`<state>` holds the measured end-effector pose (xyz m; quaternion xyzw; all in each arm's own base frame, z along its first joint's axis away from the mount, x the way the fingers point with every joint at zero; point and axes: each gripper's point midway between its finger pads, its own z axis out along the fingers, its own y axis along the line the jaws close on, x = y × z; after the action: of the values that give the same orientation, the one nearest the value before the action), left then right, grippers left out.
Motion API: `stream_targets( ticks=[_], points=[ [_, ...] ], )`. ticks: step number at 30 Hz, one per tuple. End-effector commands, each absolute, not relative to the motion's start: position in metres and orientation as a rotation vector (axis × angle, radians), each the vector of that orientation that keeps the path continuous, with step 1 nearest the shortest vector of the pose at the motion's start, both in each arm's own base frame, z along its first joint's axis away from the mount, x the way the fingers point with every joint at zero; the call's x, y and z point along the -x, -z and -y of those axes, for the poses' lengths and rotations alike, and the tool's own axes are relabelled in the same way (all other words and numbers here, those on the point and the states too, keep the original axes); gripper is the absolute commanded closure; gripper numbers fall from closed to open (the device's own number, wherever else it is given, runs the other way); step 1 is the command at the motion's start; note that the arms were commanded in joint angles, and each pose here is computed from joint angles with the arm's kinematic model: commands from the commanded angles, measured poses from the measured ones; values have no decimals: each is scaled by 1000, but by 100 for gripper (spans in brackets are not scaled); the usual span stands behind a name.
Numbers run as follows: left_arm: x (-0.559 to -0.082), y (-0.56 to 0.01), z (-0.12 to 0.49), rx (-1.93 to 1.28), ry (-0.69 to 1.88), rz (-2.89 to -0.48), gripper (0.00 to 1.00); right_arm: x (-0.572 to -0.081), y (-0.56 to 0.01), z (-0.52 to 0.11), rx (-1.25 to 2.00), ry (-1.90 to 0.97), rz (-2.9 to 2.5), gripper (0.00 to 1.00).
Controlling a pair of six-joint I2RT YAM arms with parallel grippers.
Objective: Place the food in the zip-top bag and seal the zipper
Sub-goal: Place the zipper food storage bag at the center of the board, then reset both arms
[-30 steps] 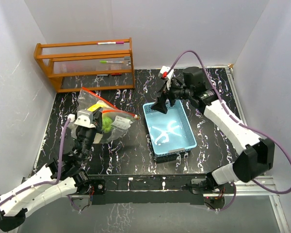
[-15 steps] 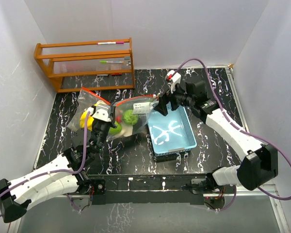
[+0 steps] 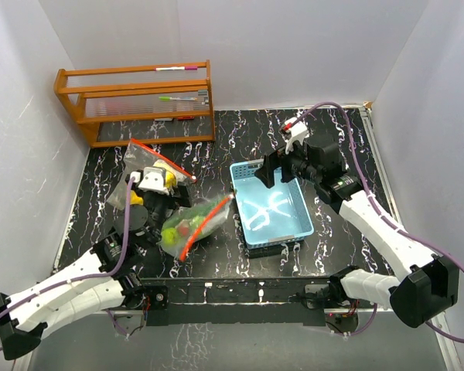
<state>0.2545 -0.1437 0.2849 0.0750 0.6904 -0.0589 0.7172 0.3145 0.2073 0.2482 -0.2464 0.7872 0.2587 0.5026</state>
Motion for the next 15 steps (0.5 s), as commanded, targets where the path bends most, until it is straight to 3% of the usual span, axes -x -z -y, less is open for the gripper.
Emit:
stream_targets(
  ticks=[1,7,15],
  points=[
    [-245,-315,129,-80,190,-1497,3,-320,-239,-197,363,-633,-1984,1],
    [-243,-337,129,-80,210,-1503,3,-314,-209,-187,195,-631,-2085,2],
    [-249,-310,144,-118,203,-1579,3,-309,-207,-153,-52,-524,-2047,2]
  ],
)
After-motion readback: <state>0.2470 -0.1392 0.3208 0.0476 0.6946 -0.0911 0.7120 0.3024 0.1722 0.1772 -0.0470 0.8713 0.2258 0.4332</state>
